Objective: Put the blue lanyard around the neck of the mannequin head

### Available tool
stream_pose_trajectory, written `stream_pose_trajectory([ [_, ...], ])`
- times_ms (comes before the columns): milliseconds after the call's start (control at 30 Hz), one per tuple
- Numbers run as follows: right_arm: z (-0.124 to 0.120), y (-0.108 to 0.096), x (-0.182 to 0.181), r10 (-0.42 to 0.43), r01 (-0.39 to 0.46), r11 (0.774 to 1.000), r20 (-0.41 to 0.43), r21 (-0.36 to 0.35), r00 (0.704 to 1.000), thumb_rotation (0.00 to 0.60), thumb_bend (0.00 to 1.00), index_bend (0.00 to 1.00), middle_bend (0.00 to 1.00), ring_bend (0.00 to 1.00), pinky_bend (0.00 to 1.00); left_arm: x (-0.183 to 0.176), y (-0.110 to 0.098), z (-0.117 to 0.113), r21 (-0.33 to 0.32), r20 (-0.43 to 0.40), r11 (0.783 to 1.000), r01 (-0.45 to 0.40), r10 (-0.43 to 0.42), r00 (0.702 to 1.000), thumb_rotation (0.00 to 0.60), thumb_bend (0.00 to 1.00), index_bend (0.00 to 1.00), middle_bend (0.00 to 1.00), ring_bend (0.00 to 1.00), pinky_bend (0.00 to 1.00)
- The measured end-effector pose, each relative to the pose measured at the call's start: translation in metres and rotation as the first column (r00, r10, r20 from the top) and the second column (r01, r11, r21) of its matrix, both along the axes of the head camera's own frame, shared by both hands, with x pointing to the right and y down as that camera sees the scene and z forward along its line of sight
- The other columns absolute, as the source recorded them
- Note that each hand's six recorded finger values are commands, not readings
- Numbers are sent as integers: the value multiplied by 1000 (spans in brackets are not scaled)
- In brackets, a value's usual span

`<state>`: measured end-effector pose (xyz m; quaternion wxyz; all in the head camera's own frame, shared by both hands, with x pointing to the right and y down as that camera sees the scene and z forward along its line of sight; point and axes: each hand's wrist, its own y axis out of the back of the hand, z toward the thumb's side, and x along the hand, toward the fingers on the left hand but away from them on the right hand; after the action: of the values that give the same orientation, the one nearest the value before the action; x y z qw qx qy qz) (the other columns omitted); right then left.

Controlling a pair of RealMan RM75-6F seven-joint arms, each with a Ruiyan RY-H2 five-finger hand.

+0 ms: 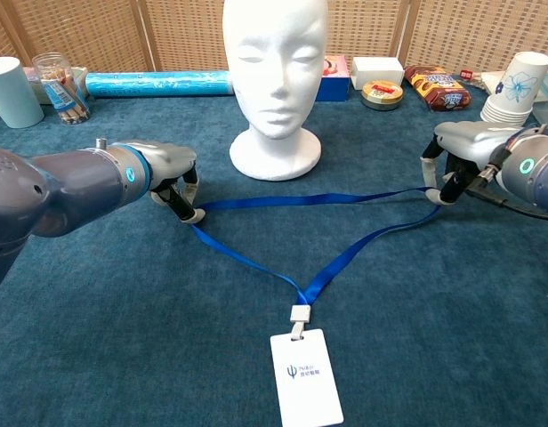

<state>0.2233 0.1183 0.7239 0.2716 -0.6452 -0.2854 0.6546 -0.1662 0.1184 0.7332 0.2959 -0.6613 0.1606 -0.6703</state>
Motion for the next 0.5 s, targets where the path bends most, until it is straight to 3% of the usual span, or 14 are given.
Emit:
stream_pose_trajectory([
  [500,-3,-2,1,6,-6,1000,3,3,1000,599,504,627,1000,1000,1000,0,2,2,-8,5,1000,-2,2,1000,428,415,675,1000,1000,1000],
])
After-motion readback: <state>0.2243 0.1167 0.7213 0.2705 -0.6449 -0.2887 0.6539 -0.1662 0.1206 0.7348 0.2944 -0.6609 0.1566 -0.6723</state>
